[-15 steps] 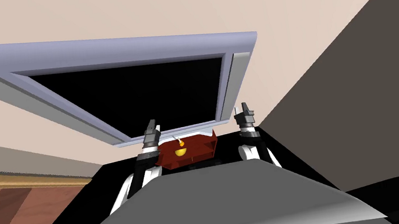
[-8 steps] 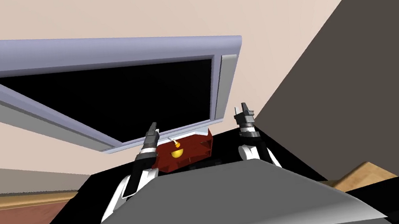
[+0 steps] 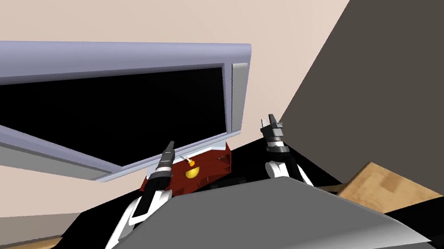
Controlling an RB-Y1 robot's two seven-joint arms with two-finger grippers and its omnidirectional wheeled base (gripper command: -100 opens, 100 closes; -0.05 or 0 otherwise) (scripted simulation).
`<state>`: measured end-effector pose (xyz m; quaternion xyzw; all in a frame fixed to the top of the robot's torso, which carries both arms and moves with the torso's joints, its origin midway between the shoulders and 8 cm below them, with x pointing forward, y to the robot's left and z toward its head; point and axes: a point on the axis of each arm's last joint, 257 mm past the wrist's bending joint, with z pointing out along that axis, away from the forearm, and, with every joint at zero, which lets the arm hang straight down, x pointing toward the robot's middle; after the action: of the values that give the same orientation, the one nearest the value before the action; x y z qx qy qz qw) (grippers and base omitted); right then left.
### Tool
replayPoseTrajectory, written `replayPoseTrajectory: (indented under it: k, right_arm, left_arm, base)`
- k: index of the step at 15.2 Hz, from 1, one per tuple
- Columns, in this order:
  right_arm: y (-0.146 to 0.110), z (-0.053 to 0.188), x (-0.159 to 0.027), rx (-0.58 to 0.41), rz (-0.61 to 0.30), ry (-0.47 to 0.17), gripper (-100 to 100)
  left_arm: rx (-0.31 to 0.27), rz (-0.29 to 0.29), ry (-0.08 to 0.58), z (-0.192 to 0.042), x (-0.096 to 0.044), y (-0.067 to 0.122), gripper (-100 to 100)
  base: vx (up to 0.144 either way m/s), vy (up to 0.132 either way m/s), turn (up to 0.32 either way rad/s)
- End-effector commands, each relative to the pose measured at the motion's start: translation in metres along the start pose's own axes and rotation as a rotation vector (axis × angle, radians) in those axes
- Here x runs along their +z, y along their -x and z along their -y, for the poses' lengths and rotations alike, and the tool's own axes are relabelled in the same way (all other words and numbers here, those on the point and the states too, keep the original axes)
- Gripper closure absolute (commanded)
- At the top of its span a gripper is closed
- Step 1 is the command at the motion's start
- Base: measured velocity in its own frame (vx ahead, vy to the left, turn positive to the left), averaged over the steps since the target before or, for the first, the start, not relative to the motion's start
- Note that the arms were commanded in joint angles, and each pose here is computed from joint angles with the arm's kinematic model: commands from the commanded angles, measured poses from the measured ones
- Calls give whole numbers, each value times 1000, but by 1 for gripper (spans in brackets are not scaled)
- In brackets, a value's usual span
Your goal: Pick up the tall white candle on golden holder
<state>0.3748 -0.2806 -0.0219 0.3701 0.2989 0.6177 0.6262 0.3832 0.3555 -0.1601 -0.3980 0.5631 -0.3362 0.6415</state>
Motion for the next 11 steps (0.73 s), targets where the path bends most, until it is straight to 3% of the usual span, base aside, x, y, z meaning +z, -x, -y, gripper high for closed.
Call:
replayPoseTrajectory:
  k: [1,3,9,11]
  right_arm:
    - [0,0,0,0,0,0,0]
    - [0,0,0,0,0,0,0]
    - [0,0,0,0,0,0,0]
    - [0,0,0,0,0,0,0]
  left_arm:
    - [31,-2,69,-23,-4,9,-100]
    - [31,-4,93,-29,-4,9,-100]
    - [91,-8,260,-80,-17,24,-100]
    - [90,-11,283,-86,-19,24,-100]
  base:
    - [-25,-59,-187]
    - [-14,-41,-88]
    - [-13,-35,-145]
    - [-9,-31,-114]
